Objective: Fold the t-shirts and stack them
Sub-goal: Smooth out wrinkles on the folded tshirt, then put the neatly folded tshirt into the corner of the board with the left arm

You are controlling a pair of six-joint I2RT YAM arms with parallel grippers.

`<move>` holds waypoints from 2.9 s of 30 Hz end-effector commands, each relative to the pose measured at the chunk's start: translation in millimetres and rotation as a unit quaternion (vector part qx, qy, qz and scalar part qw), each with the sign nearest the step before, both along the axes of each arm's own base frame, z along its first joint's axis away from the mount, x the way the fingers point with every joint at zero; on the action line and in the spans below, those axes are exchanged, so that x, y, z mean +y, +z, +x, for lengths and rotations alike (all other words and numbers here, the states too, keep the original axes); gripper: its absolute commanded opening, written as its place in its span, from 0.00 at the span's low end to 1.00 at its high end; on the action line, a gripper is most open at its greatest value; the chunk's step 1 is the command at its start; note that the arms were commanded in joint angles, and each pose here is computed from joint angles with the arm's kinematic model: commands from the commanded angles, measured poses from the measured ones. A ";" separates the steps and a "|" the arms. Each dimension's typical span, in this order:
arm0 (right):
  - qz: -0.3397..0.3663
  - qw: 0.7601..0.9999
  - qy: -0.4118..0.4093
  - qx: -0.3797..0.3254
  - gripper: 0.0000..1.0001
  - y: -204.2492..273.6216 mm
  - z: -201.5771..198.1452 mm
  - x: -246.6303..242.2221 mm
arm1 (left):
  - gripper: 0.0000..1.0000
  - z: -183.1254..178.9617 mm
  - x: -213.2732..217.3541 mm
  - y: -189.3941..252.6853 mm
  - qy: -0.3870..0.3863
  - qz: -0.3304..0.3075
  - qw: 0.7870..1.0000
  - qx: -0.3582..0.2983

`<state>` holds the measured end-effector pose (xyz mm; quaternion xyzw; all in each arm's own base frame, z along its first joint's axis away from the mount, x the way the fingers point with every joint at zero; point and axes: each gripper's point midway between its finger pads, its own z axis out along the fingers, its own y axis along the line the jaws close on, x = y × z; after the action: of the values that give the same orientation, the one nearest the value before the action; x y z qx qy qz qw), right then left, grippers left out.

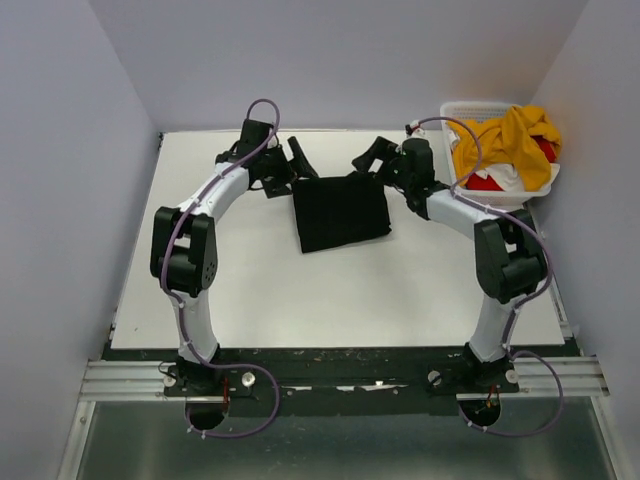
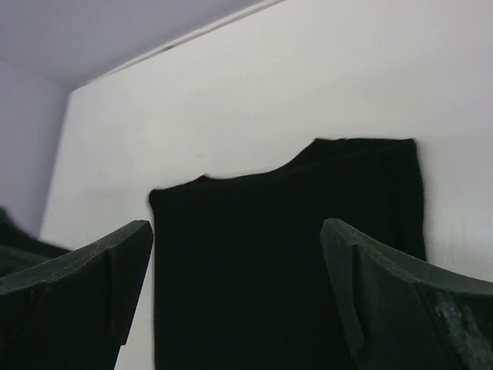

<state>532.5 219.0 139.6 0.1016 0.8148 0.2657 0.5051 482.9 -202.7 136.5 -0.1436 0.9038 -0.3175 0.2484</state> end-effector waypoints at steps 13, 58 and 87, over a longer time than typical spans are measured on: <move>0.132 0.967 0.109 0.189 1.00 -114.7 -124.9 25.8 | 0.99 -71.7 -88.7 -50.1 -0.123 -0.113 0.983 0.077; 0.045 0.988 0.073 0.127 1.00 -46.4 -282.4 -44.8 | 0.36 -227.1 -21.9 -120.9 -0.051 0.047 0.992 0.102; -0.086 0.991 -0.012 0.104 1.00 -33.3 -273.5 -97.9 | 0.00 30.3 194.6 -10.5 0.064 0.389 0.918 0.045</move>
<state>254.3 140.1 104.7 0.0891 0.8755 0.2305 0.4153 501.5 -66.4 115.3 -0.0961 0.9529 0.0517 0.2830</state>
